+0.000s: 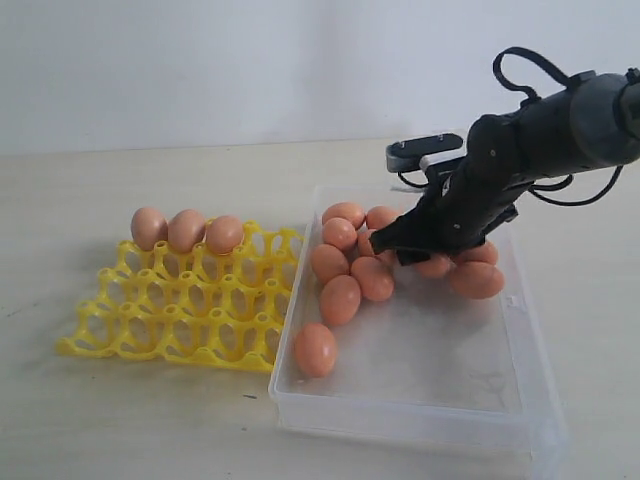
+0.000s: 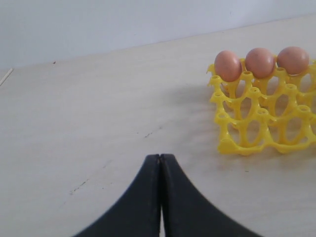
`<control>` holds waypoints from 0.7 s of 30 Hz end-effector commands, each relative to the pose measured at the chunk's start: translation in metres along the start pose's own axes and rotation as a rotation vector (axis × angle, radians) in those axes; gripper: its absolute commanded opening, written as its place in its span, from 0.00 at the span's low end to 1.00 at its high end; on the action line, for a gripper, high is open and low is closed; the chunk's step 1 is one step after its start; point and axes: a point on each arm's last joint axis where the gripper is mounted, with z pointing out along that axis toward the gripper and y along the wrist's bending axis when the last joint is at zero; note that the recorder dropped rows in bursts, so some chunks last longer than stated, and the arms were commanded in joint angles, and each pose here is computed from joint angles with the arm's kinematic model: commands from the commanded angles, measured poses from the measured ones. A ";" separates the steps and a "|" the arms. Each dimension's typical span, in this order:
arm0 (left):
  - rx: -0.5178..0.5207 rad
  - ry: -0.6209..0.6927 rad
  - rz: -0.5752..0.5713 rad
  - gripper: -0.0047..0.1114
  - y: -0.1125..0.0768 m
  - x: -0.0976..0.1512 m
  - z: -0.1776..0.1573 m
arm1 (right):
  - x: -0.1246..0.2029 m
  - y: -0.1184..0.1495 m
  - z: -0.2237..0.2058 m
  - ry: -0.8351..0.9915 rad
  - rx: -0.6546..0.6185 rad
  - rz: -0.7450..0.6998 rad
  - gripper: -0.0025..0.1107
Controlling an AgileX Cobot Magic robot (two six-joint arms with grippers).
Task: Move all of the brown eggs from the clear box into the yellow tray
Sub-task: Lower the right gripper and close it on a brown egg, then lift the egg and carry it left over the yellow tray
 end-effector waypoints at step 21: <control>0.004 -0.016 -0.004 0.04 0.000 -0.002 -0.001 | -0.023 0.134 -0.052 -0.950 -0.435 -0.156 0.02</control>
